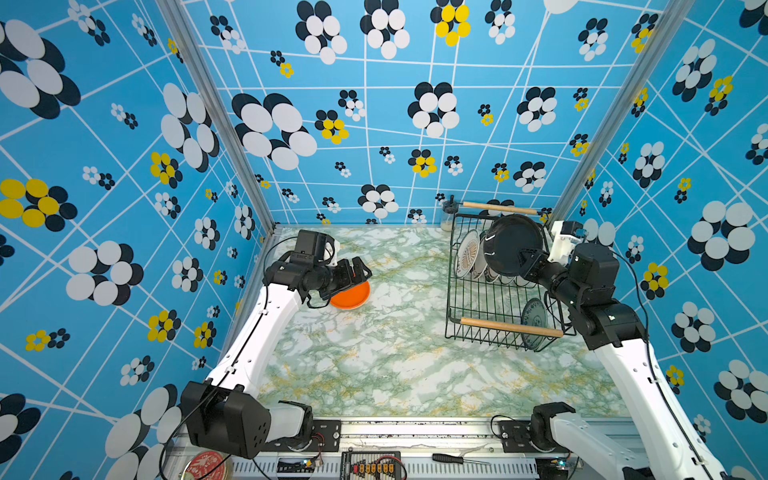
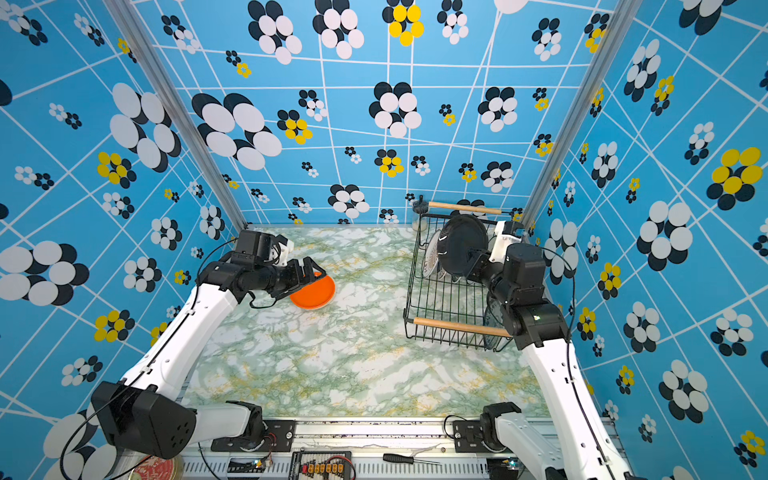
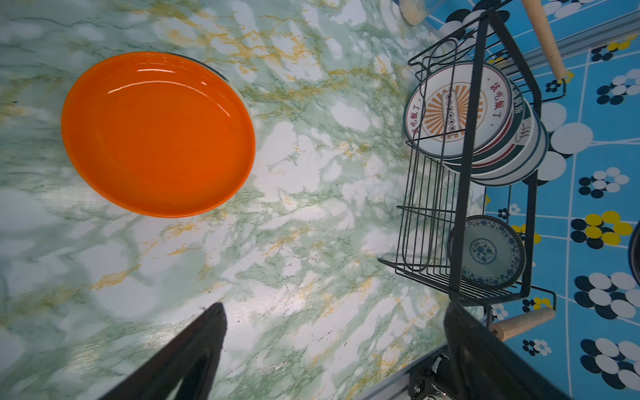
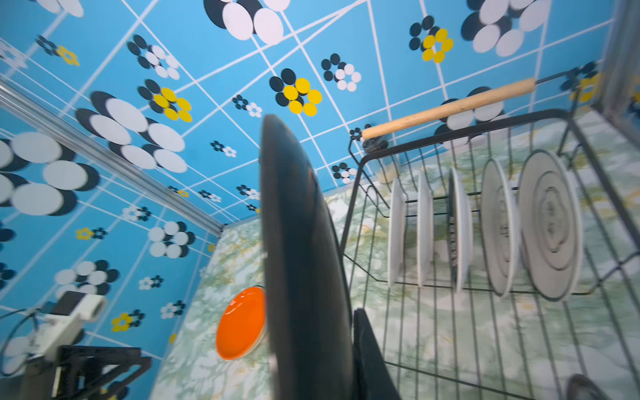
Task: Unload the plates from the dish rack
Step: Pick up the plate from the dish rack, then place the plate among the plates.
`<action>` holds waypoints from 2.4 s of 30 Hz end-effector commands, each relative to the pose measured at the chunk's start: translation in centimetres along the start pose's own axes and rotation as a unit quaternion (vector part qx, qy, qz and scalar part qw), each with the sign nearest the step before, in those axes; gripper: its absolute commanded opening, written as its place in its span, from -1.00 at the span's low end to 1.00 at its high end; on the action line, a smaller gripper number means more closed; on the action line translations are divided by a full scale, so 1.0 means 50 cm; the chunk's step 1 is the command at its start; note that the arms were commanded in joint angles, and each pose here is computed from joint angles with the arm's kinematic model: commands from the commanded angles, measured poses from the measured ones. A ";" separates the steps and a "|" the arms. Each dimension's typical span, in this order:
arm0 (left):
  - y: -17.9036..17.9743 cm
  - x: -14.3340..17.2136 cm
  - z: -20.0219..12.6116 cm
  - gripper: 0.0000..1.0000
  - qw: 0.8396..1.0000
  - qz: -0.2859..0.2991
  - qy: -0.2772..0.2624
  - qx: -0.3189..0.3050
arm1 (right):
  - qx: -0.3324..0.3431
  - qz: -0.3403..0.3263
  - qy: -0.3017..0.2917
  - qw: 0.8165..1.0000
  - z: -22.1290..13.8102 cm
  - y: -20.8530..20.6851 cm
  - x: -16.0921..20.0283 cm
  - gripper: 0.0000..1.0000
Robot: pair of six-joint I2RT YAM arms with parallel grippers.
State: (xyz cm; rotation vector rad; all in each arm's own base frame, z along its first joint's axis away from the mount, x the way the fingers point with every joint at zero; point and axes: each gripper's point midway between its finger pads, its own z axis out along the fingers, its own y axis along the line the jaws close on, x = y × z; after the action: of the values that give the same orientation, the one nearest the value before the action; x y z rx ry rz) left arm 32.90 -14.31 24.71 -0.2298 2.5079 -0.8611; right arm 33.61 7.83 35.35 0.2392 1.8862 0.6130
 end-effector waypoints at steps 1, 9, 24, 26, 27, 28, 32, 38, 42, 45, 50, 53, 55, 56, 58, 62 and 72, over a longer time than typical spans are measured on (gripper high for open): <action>-0.092 -0.026 -0.031 0.98 0.996 0.019 -0.031 0.085 | -0.122 0.085 -0.004 0.989 0.033 0.080 -0.021 -0.90; -0.169 -0.012 -0.006 0.98 0.991 0.033 -0.007 0.129 | -0.152 0.244 0.145 0.947 0.128 0.108 0.064 -1.00; -0.252 0.007 0.106 0.97 0.982 0.041 0.045 0.177 | -0.187 0.266 0.233 0.917 0.201 0.177 0.179 -0.94; -0.257 0.004 0.117 0.96 0.982 0.039 0.051 0.180 | -0.192 0.269 0.238 0.913 0.206 0.183 0.189 -0.94; -0.258 0.002 0.119 0.95 0.981 0.038 0.051 0.181 | -0.194 0.269 0.242 0.912 0.207 0.185 0.194 -0.94; -0.262 0.000 0.123 0.94 0.981 0.039 0.051 0.183 | -0.196 0.269 0.243 0.911 0.208 0.188 0.196 -0.94; -0.265 -0.008 0.139 0.90 0.981 0.036 0.054 0.185 | -0.209 0.272 0.248 0.906 0.209 0.199 0.207 -0.94; -0.271 -0.015 0.166 0.55 0.979 0.022 0.067 0.192 | -0.217 0.272 0.262 0.900 0.210 0.209 0.232 -0.92; -0.283 -0.015 0.171 0.43 0.977 0.025 0.070 0.202 | -0.223 0.270 0.266 0.898 0.212 0.216 0.242 -0.90; -0.285 -0.016 0.172 0.14 0.976 0.022 0.072 0.205 | -0.228 0.268 0.267 0.897 0.214 0.222 0.248 -0.89; -0.287 -0.012 0.181 -0.28 0.974 0.014 0.082 0.213 | -0.232 0.271 0.272 0.894 0.220 0.229 0.260 -0.87; -0.288 -0.008 0.182 -0.45 0.973 0.012 0.086 0.216 | -0.231 0.271 0.275 0.893 0.223 0.229 0.267 -0.84; -0.288 -0.005 0.180 -0.55 0.972 0.012 0.089 0.217 | -0.231 0.272 0.277 0.892 0.226 0.230 0.272 -0.83; -0.290 -0.005 0.178 -0.60 0.972 0.013 0.088 0.219 | -0.232 0.272 0.278 0.892 0.228 0.230 0.273 -0.83; -0.291 -0.004 0.175 -0.66 0.971 0.013 0.088 0.220 | -0.233 0.273 0.280 0.890 0.231 0.231 0.276 -0.80; -0.284 0.001 0.177 -0.81 0.973 0.008 0.096 0.209 | -0.235 0.273 0.281 0.890 0.237 0.234 0.280 -0.71; -0.267 0.006 0.172 -1.00 0.979 -0.001 0.106 0.177 | -0.249 0.271 0.272 0.889 0.242 0.244 0.268 -0.24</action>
State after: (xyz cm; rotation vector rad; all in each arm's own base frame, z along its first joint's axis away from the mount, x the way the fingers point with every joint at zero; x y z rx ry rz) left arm 37.62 -29.06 26.89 -0.0705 2.4504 -1.3924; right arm 38.04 26.86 25.36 0.3672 2.1766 1.6218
